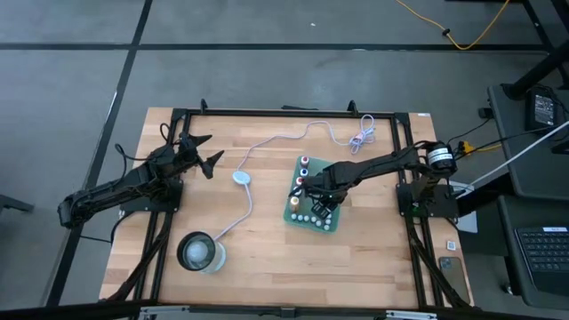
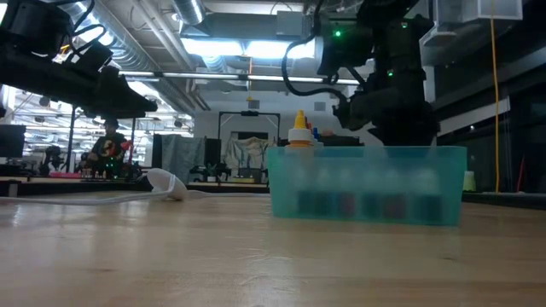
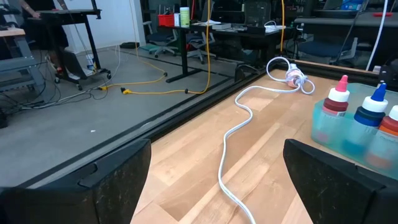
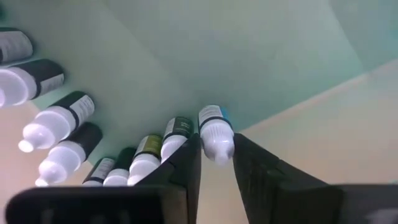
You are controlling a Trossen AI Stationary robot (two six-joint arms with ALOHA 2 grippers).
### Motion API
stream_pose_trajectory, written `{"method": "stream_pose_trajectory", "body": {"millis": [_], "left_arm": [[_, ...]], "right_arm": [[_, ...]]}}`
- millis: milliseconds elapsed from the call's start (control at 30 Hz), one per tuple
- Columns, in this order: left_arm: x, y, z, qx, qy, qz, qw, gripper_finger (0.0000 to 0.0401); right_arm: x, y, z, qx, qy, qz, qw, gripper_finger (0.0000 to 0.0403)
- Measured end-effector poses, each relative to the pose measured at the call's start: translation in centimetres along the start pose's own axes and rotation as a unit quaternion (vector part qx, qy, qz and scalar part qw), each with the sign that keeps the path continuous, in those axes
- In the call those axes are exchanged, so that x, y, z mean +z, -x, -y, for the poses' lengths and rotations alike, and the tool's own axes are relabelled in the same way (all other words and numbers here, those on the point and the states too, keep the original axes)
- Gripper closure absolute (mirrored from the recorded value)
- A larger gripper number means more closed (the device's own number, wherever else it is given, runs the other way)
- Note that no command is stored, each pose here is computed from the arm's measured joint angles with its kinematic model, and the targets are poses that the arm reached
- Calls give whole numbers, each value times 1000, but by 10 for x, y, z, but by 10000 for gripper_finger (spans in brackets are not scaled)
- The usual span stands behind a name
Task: Pick & Place food coloring
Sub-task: Put the small blue food coloring bottle into the green bin, then return to Home Position
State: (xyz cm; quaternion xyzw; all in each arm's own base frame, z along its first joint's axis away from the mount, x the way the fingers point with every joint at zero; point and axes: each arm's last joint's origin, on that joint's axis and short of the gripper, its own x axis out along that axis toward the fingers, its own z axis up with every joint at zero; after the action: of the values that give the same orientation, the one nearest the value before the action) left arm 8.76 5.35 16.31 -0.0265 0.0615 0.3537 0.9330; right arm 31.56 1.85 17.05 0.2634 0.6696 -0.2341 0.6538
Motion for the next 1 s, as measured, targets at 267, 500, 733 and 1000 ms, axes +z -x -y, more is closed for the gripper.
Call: {"method": "stream_pose_trajectory", "body": {"millis": [267, 500, 733, 1000], "left_arm": [[0, 0, 0, 0, 0, 0, 1000, 40], [0, 0, 0, 0, 0, 0, 1000, 40], [0, 0, 0, 0, 0, 0, 1000, 40], [0, 0, 0, 0, 0, 0, 1000, 40]], "right_arm": [[0, 0, 0, 2, -1, -4, 1000, 288], [1, 5, -2, 4, -1, 0, 1000, 285], [6, 23, -7, 9, -1, 9, 1000, 285], [12, 52, -15, 31, 0, 46, 998, 240]]}}
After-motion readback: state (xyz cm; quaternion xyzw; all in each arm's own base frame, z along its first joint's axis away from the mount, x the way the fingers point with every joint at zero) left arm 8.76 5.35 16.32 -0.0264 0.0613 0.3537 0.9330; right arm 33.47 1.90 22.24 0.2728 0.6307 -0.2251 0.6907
